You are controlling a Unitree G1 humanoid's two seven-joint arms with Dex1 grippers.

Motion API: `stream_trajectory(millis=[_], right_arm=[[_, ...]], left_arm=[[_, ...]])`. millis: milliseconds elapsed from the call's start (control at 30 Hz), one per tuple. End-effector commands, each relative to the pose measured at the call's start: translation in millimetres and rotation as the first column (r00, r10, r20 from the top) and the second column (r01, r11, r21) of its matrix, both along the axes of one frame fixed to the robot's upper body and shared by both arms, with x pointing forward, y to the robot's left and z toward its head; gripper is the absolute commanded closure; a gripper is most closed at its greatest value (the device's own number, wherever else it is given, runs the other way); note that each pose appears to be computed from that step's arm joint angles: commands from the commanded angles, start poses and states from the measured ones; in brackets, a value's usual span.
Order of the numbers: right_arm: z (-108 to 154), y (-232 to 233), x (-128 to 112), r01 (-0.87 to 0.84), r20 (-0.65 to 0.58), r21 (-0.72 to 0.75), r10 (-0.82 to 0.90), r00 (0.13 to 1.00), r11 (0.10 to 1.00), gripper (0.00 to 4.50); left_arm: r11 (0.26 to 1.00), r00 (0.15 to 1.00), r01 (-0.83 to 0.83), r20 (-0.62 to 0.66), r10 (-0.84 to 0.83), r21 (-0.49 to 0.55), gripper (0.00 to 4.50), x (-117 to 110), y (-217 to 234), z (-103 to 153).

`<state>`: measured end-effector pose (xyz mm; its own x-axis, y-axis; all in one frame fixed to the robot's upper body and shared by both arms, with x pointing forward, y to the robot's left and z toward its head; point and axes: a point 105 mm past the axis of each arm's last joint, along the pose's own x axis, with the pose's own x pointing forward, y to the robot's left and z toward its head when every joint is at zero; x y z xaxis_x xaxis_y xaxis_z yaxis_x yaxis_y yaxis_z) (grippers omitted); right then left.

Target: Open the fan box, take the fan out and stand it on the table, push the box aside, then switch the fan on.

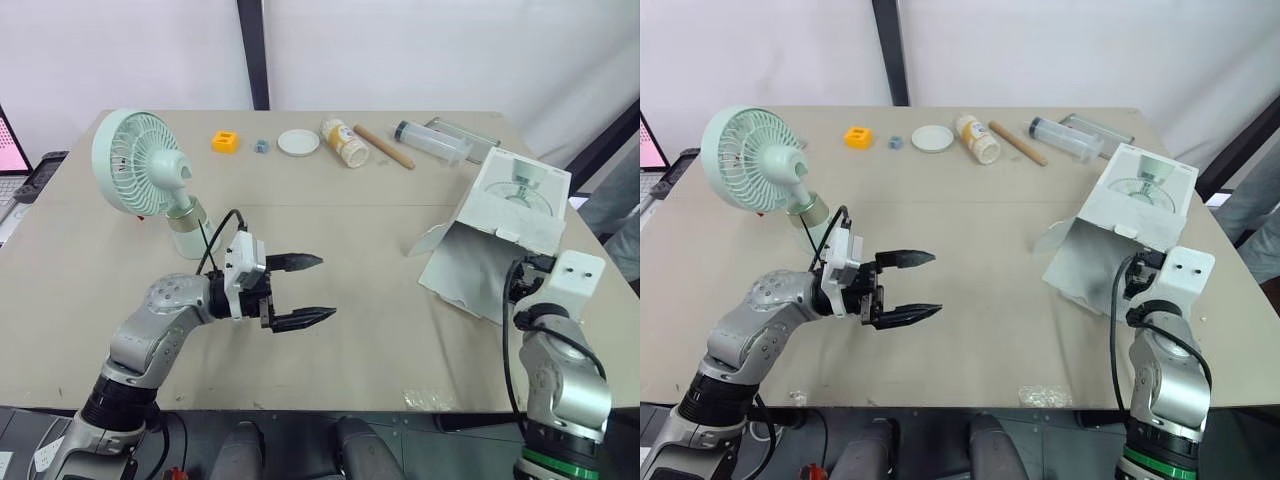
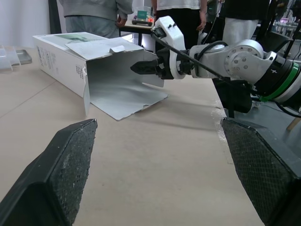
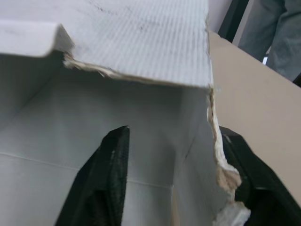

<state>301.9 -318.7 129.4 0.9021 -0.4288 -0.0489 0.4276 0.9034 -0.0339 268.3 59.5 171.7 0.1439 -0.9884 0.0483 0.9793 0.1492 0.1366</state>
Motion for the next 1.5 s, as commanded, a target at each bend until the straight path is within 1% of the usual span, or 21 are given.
stream_trajectory(millis=[33,67,167,300,367,433,500,533,633,700,733,800,867,900,1033,1100,1267,1333,1433,1500], right_arm=[[21,0,-8,-0.014,0.036,-0.083,0.017,0.999,0.996,0.18],[22,3,-10,-0.030,0.028,-0.105,0.034,0.999,0.994,0.04],[29,9,-16,-0.083,0.017,-0.167,0.087,0.996,0.983,0.04],[46,23,-18,-0.205,0.030,-0.295,0.224,0.974,0.933,0.04],[60,37,-16,-0.295,0.063,-0.354,0.337,0.939,0.887,0.04],[74,55,-14,-0.400,0.112,-0.381,0.471,0.875,0.834,0.04],[82,67,-13,-0.474,0.145,-0.391,0.561,0.815,0.789,0.04],[86,76,-12,-0.528,0.164,-0.391,0.622,0.766,0.754,0.04],[90,113,-12,-0.714,0.165,-0.395,0.809,0.564,0.578,0.04],[89,126,-12,-0.777,0.165,-0.378,0.862,0.479,0.504,0.04],[84,134,-12,-0.815,0.149,-0.356,0.888,0.435,0.458,0.04],[73,151,-13,-0.882,0.110,-0.331,0.942,0.317,0.336,0.04],[58,167,-14,-0.938,0.073,-0.275,0.977,0.198,0.211,0.04],[51,171,-15,-0.956,0.062,-0.244,0.986,0.152,0.163,0.04],[30,179,-20,-0.975,-0.029,-0.221,0.999,0.026,0.019,0.04],[23,179,-19,-0.975,-0.061,-0.223,0.998,-0.005,-0.018,0.04],[23,180,-10,-0.971,-0.052,-0.238,0.999,-0.002,-0.014,0.04],[23,181,-8,-0.968,-0.054,-0.251,0.999,-0.004,-0.018,0.04],[23,182,-6,-0.962,-0.058,-0.273,0.998,0.013,-0.003,0.04],[24,185,-4,-0.959,-0.051,-0.283,0.999,0.019,0.004,0.04]], left_arm=[[1.000,0.999,0.007,0.050,-0.007,0.006,0.00,-1,-1,7],[1.000,0.999,0.006,0.050,-0.006,0.006,0.00,-1,-1,7],[1.000,0.999,0.001,0.052,-0.002,0.009,0.00,-1,-2,6],[1.000,0.998,-0.008,0.056,0.007,0.009,0.00,0,-1,6],[1.000,0.998,-0.016,0.057,0.015,0.007,0.00,1,-1,7],[1.000,0.998,-0.028,0.057,0.028,0.004,0.00,3,0,7],[0.999,0.998,-0.040,0.056,0.040,0.001,0.00,4,1,8],[0.999,0.997,-0.050,0.053,0.050,-0.001,0.00,6,2,8],[0.995,0.994,-0.103,0.038,0.103,-0.011,0.00,12,7,8],[0.992,0.992,-0.124,0.032,0.125,-0.013,0.00,15,9,8],[0.990,0.990,-0.138,0.028,0.138,-0.012,0.00,16,10,8],[0.984,0.983,-0.179,0.025,0.180,-0.005,0.00,20,14,6],[0.969,0.969,-0.245,0.016,0.245,0.000,0.00,26,22,1],[0.962,0.962,-0.274,0.010,0.274,-0.001,0.00,29,25,0],[0.928,0.928,-0.372,-0.008,0.372,0.002,0.00,36,38,-7],[0.909,0.909,-0.416,-0.019,0.416,-0.002,0.00,39,43,-9],[0.886,0.886,-0.463,-0.025,0.463,0.004,0.00,35,51,-14],[0.866,0.866,-0.499,-0.014,0.499,-0.002,0.00,35,57,-13],[0.786,0.787,-0.616,-0.001,0.616,-0.056,0.00,39,77,-7],[0.716,0.720,-0.694,-0.030,0.694,-0.077,0.00,37,95,-8]])
